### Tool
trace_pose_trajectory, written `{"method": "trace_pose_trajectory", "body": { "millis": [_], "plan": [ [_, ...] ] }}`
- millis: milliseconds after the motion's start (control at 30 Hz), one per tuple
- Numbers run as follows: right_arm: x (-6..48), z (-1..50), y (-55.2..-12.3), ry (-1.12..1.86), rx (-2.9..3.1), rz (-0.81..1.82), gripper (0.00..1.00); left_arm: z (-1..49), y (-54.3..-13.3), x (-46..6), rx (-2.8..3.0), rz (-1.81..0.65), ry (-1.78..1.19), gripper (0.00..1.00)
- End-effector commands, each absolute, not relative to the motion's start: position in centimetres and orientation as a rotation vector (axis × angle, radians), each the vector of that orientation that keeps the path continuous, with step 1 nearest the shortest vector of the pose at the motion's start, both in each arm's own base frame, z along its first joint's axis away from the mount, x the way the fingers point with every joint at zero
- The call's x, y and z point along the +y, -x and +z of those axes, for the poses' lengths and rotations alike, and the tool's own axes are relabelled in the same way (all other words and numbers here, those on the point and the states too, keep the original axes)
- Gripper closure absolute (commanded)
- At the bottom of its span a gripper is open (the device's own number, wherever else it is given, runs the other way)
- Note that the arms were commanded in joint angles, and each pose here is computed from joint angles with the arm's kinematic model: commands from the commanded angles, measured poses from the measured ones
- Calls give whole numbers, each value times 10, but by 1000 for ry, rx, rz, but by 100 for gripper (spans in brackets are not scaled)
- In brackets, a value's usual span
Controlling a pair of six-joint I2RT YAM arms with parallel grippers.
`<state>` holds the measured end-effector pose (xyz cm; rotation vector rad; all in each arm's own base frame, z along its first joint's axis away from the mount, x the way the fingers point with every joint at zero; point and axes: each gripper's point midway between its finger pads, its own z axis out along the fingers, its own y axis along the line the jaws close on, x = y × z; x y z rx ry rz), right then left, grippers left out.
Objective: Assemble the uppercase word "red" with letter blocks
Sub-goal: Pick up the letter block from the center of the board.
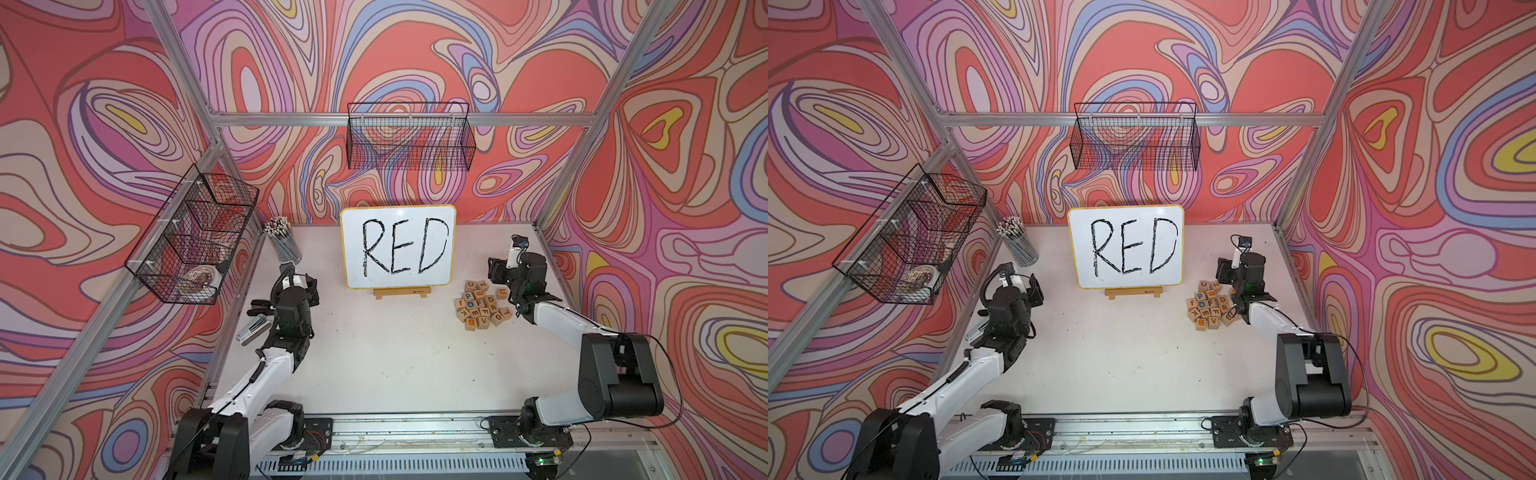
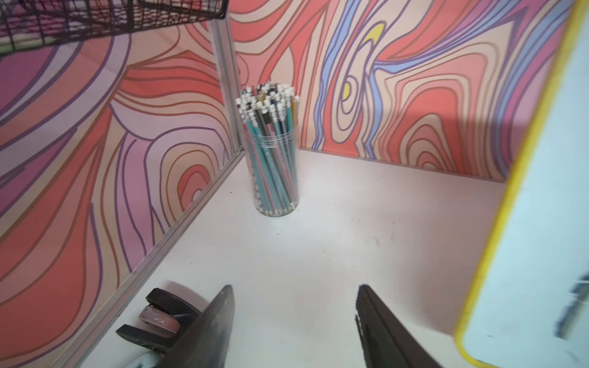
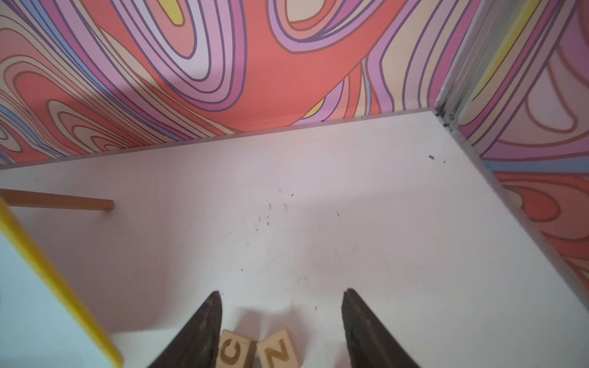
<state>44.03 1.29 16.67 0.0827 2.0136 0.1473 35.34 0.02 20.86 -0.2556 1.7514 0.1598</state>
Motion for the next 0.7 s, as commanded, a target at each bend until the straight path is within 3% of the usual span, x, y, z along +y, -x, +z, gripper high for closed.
{"method": "trace_pose_trajectory", "body": {
  "millis": [0, 333, 667],
  "plan": [
    [42, 138, -408, -82, 2234, 300, 42, 213, -340, -19, 1796, 198, 221, 38],
    [80, 132, -373, 58, 2457, 122, 52, 217, -325, -131, 1897, -193, -110, 38],
    [87, 103, -359, 18, 2569, 192, 62, 206, -309, -171, 1933, -312, -298, 37]
  ]
}}
